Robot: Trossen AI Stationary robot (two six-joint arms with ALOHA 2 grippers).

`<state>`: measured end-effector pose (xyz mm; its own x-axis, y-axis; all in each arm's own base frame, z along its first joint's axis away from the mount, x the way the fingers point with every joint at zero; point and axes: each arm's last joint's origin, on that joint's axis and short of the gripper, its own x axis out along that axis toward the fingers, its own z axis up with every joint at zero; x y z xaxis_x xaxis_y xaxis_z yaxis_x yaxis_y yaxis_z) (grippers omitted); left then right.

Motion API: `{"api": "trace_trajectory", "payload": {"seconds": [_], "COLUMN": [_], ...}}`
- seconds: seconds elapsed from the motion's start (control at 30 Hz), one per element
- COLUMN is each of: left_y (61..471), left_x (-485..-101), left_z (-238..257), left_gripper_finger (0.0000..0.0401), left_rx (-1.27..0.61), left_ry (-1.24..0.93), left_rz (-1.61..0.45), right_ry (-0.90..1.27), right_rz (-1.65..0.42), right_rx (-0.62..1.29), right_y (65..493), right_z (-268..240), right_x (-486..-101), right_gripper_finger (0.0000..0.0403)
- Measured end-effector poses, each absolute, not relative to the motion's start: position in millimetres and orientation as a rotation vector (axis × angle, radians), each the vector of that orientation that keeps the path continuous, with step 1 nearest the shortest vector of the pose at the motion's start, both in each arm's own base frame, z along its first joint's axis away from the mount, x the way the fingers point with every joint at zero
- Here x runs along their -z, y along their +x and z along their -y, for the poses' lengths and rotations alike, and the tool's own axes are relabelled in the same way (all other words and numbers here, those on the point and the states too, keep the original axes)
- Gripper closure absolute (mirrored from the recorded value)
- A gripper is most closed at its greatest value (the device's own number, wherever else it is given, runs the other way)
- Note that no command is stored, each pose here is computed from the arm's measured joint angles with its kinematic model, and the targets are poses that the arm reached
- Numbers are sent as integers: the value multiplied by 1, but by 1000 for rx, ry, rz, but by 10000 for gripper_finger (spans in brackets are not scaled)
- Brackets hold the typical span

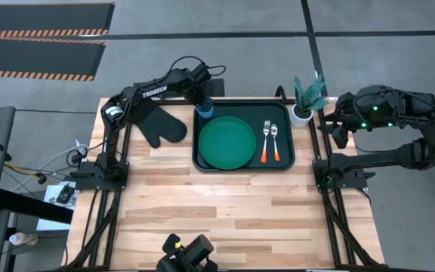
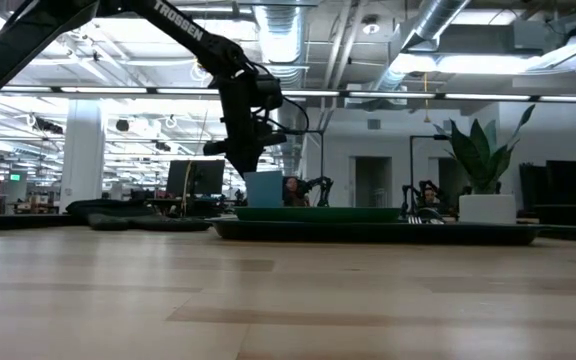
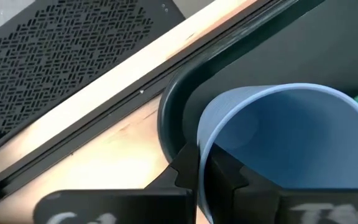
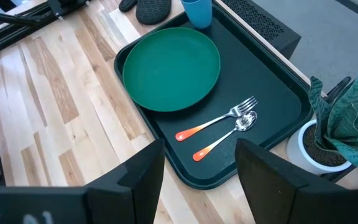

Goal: Pick and place plate/cup/fork/spoon on tray
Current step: Put the blue cup on the black tray to the top left of the green plate

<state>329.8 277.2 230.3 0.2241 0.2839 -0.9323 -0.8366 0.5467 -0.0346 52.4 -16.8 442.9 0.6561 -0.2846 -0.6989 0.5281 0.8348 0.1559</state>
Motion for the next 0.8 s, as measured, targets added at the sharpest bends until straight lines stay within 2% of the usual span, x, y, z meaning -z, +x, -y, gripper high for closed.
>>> {"api": "trace_trajectory", "payload": {"seconds": [0.8], "left_y": [330], "left_x": [-230], "left_z": [-277], "left_gripper_finger": [399], "left_rx": [-809], "left_ry": [-597], "left_rz": [-1094], "right_ry": [365], "right_rz": [-719], "right_rx": [472], "right_y": [52], "right_z": [17], "right_x": [-443], "right_gripper_finger": [182]}}
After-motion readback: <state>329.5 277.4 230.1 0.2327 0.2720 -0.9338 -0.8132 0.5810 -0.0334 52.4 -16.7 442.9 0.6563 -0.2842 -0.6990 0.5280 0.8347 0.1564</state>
